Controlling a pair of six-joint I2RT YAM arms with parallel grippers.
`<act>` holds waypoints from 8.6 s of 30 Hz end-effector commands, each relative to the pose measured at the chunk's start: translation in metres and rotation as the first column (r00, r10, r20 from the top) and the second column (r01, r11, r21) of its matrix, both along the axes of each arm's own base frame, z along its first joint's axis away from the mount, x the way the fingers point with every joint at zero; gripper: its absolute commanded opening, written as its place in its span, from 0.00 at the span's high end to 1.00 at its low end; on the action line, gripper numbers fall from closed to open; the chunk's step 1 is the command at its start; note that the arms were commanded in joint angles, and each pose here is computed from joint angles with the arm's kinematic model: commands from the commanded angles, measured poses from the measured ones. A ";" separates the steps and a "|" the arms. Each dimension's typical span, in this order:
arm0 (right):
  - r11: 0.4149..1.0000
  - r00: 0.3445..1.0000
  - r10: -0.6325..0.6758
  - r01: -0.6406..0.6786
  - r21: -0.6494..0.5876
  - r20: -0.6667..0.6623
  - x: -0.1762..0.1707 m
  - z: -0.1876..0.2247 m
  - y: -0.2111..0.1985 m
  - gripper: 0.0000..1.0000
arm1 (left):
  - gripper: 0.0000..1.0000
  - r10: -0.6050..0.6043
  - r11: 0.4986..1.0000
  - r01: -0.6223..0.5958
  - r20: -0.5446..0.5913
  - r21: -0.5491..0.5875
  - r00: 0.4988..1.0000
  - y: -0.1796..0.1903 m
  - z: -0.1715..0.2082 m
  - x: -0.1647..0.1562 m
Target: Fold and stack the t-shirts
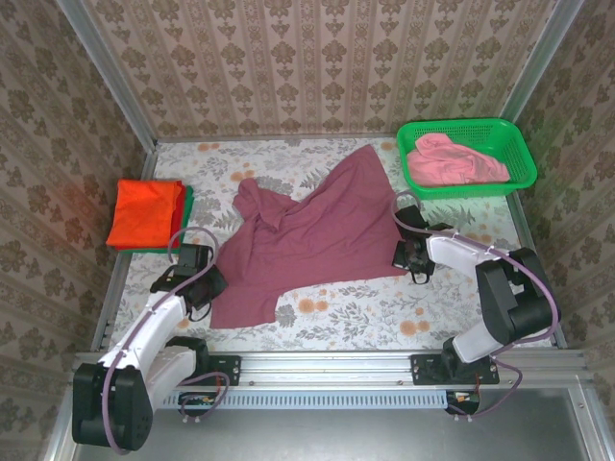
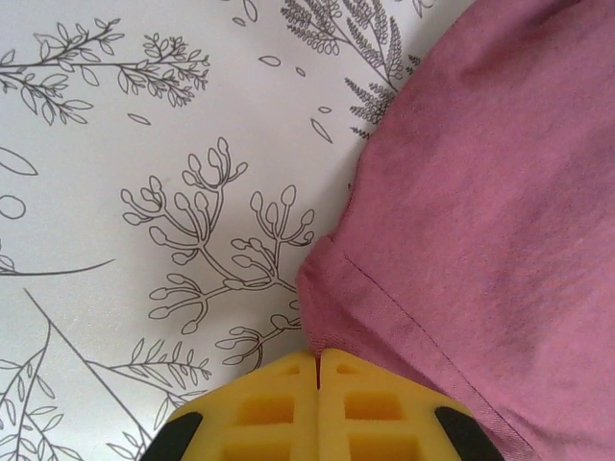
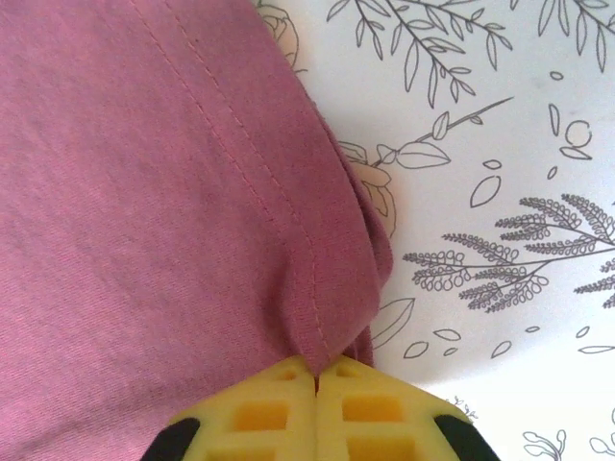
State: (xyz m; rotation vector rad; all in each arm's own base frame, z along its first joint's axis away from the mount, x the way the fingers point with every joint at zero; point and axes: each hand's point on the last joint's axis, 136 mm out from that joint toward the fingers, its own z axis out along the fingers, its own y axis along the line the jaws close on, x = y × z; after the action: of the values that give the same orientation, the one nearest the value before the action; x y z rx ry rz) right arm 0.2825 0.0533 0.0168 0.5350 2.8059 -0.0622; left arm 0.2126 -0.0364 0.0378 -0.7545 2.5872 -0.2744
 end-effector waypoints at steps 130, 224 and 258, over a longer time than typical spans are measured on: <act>0.970 0.953 0.146 -0.190 0.150 0.266 0.125 0.036 0.072 0.22 | 0.10 -0.118 0.978 0.125 0.055 -0.167 0.992 -0.065 0.039 0.190; 0.985 0.935 -0.016 -0.046 0.166 0.354 0.047 0.074 0.024 0.23 | 1.00 -0.049 0.996 0.043 -0.084 -0.079 0.995 -0.011 -0.001 -0.037; 0.939 0.968 -0.249 0.231 0.257 0.039 -0.012 0.001 -0.019 0.70 | 1.00 -0.009 0.985 0.012 0.022 -0.170 1.000 -0.023 0.041 -0.017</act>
State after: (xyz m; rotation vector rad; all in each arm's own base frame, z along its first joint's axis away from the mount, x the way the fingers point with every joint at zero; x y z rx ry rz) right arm 0.2585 0.0289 0.0158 0.9318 2.6926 0.2252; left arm 0.1939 -0.0580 0.0760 -0.7749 2.5895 -0.4886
